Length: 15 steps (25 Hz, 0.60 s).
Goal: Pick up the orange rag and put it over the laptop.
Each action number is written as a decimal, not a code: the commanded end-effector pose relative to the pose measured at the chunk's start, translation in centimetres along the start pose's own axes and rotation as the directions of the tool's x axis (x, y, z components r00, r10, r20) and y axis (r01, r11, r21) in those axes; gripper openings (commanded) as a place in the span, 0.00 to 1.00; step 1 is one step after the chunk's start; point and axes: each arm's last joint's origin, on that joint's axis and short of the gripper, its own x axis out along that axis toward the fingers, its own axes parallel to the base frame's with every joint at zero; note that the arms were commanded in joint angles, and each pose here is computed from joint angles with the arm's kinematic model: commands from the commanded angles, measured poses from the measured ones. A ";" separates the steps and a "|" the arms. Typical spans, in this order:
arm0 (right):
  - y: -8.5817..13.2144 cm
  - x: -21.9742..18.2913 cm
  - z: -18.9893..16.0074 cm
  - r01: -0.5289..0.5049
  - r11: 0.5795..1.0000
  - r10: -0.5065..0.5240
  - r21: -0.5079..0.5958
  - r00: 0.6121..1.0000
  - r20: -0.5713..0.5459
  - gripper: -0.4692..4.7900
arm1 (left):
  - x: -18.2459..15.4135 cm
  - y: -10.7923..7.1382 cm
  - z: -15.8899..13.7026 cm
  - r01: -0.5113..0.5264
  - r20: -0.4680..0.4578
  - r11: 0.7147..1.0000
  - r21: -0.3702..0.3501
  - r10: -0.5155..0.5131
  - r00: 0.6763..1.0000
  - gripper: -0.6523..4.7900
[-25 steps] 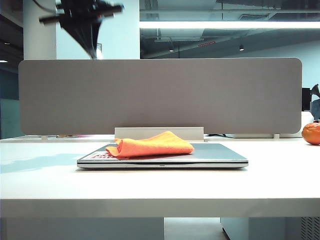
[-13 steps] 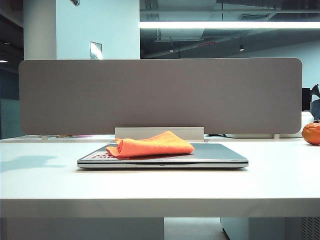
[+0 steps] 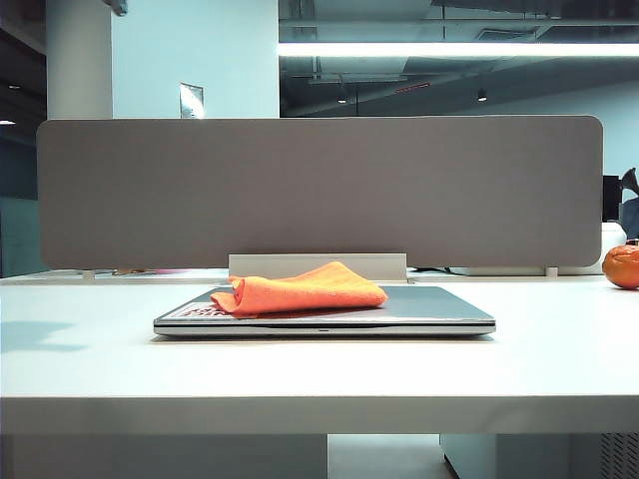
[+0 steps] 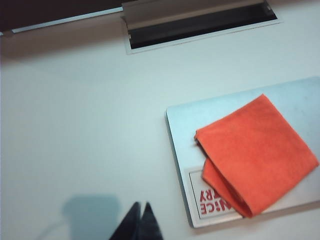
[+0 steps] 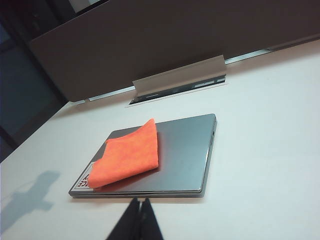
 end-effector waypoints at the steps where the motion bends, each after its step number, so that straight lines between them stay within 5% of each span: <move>1: 0.0 0.0 0.1 0.004 1.000 -0.004 -0.002 1.000 -0.002 0.08 | -0.7 0.1 -1.7 -0.002 0.047 1.000 -0.009 0.002 0.999 0.11; 8: 0.0 0.0 0.0 0.004 1.000 -0.004 -0.001 1.000 -0.006 0.08 | -0.8 0.3 -7.5 -0.001 0.019 0.999 -0.048 0.002 1.000 0.11; 15: 0.0 0.0 0.0 0.004 1.000 -0.004 -0.001 1.000 -0.006 0.08 | -1.3 0.3 -9.3 0.038 -0.017 0.996 -0.077 -0.040 0.999 0.11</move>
